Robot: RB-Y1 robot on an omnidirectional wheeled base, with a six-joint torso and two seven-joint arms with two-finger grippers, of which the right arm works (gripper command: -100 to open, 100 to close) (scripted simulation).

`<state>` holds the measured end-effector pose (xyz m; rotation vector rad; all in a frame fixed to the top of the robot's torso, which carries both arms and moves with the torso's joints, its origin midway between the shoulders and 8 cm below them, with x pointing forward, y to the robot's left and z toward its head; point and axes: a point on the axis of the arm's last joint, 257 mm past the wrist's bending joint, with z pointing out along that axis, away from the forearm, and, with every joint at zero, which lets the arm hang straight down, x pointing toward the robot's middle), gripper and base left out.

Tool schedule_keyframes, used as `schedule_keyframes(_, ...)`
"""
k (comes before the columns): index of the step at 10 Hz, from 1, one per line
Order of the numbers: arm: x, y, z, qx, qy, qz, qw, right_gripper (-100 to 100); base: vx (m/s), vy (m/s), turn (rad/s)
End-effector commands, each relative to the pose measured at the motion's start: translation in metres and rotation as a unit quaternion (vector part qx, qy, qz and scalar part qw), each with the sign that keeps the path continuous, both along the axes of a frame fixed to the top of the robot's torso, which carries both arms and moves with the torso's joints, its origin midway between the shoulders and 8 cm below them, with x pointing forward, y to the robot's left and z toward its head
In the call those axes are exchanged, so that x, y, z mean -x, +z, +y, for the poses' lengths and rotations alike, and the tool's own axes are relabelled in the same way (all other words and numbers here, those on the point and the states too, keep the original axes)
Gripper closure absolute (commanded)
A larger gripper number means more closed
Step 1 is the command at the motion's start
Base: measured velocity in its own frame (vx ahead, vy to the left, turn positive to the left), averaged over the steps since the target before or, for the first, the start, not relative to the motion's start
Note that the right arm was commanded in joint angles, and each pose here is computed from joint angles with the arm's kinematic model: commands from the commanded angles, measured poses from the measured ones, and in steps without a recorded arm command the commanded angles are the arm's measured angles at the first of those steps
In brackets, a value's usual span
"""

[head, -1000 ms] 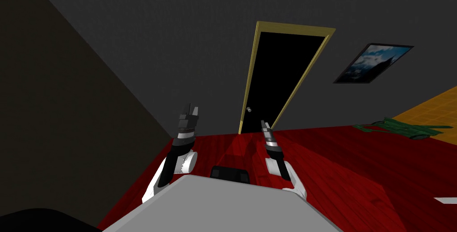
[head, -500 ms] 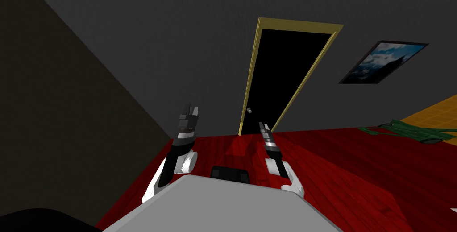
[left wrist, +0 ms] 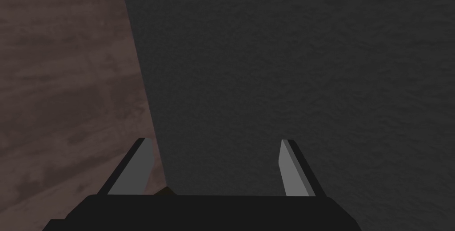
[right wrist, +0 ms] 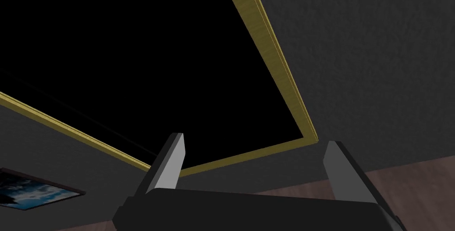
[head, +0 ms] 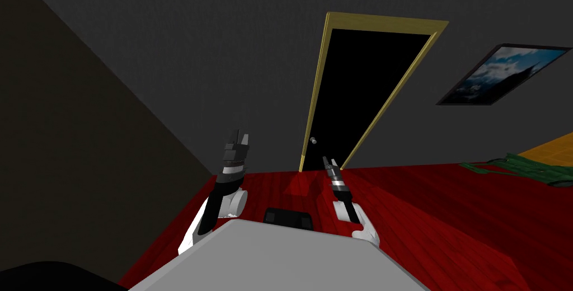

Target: Pull the door open

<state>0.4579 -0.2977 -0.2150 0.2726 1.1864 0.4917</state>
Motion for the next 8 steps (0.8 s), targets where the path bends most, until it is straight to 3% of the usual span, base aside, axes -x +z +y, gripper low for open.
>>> schedule_keyframes(1, -0.003, -0.013, -0.002, 0.021, -0.007, 0.012, 0.9997, -100, 0.094, -0.044, 0.026)
schedule_keyframes(8, -0.008, -0.067, -0.011, 0.104, -0.028, 0.059, 0.9924, -100, 0.097, -0.040, 0.027)
